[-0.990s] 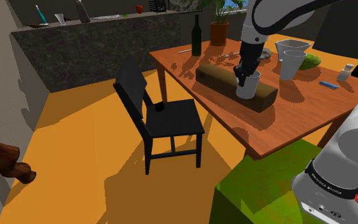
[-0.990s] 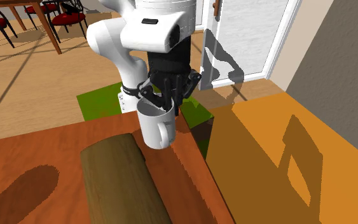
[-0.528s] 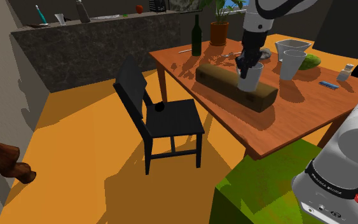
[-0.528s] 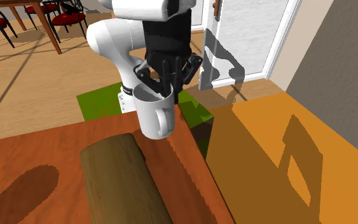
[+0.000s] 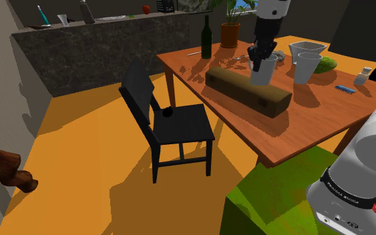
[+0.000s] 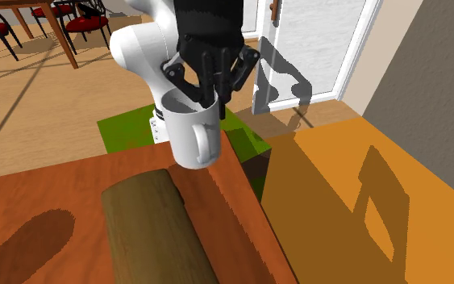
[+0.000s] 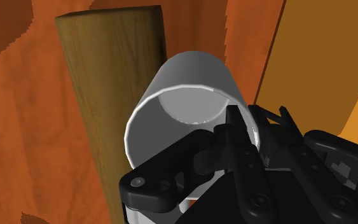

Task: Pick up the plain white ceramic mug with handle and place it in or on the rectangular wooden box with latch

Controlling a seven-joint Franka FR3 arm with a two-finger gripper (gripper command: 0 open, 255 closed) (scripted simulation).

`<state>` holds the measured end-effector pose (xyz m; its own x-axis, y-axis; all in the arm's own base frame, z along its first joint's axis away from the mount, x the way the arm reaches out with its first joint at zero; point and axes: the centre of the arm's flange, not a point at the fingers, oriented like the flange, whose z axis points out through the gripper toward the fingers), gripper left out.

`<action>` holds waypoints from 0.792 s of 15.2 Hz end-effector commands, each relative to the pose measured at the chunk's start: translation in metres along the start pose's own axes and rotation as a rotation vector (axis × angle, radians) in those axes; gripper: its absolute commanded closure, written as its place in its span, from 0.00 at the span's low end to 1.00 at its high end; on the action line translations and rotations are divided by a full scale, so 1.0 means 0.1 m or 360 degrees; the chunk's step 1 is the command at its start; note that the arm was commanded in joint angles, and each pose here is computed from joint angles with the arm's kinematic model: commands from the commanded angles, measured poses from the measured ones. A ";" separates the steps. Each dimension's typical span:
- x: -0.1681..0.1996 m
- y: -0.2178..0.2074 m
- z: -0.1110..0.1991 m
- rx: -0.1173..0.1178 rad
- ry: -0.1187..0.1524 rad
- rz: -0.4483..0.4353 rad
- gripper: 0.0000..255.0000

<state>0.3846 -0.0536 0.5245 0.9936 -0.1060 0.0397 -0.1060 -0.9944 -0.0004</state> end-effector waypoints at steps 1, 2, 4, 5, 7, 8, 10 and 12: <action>0.22 0.12 -0.01 -0.0001 0.0000 0.0000 1.00; 0.34 0.19 -0.02 -0.0001 0.0000 0.0000 1.00; 0.57 0.32 -0.04 -0.0001 0.0000 0.0000 1.00; 0.68 0.38 -0.05 -0.0001 0.0000 0.0000 1.00; 0.91 0.52 -0.07 -0.0001 0.0000 0.0000 1.00; 1.02 0.58 -0.08 -0.0001 0.0000 0.0000 1.00; 1.25 0.71 -0.10 -0.0001 0.0000 0.0000 1.00; 1.48 0.85 -0.12 -0.0001 0.0000 0.0000 1.00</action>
<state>0.5130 -0.1453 0.5379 0.9935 -0.1067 0.0399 -0.1068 -0.9943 -0.0003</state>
